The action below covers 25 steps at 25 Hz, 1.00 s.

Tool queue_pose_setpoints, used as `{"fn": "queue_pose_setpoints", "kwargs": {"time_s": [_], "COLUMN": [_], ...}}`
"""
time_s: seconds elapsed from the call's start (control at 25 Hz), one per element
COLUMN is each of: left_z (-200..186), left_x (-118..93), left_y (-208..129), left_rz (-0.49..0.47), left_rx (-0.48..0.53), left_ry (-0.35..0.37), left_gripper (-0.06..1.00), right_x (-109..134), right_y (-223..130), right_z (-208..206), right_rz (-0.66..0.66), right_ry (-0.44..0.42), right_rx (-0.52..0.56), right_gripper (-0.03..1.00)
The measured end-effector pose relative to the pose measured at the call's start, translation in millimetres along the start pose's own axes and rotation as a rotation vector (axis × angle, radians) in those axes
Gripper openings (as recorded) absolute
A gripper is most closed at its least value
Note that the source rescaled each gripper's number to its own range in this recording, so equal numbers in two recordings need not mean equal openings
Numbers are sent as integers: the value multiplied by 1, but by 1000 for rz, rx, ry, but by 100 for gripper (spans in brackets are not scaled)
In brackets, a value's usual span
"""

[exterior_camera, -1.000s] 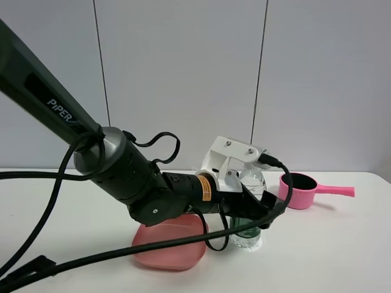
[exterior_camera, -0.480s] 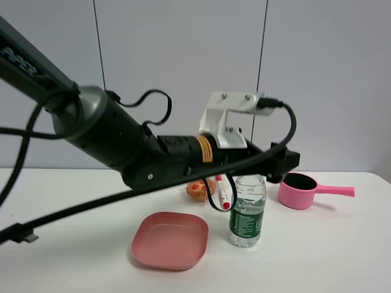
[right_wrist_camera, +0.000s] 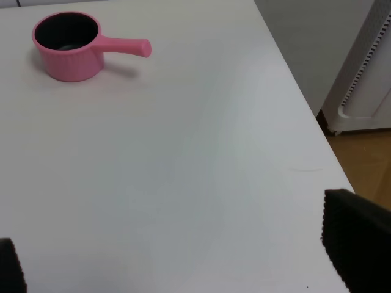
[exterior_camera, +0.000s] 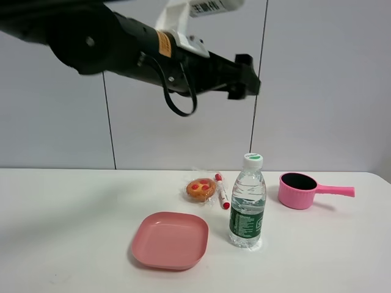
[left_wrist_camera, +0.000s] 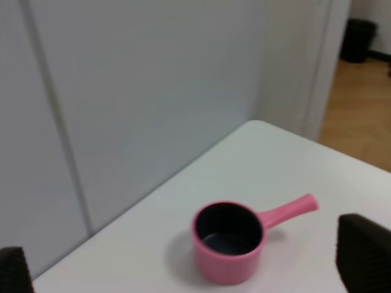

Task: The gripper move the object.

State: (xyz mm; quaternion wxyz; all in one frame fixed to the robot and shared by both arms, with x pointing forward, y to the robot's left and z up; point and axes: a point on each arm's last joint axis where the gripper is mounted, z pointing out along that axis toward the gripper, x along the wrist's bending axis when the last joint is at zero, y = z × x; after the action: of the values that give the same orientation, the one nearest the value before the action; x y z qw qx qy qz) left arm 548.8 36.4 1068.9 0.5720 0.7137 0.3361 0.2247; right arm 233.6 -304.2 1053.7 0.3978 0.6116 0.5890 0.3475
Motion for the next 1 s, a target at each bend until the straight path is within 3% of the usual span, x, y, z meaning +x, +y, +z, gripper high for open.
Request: {"fn": "queue_pose_setpoints", "kwargs": {"time_s": [0.36,0.52,0.72,1.0], "left_z": [-78,-128,-193,-280], "left_x": [113,147,156,129], "left_y": [17,23,36,35], "left_rz": [-119,-177,-226,-178], "left_rx": [261,357,401,190], "left_ry": [447,627,781,883], "left_gripper": [100,100,100,100], "right_x": [0,0,0,0], "right_y": [0,0,0,0], "right_z": [0,0,0,0], "right_rz": [0,0,0,0], "right_ry": [0,0,0,0], "right_rx": [0,0,0,0], "right_gripper": [100,100,100,100]}}
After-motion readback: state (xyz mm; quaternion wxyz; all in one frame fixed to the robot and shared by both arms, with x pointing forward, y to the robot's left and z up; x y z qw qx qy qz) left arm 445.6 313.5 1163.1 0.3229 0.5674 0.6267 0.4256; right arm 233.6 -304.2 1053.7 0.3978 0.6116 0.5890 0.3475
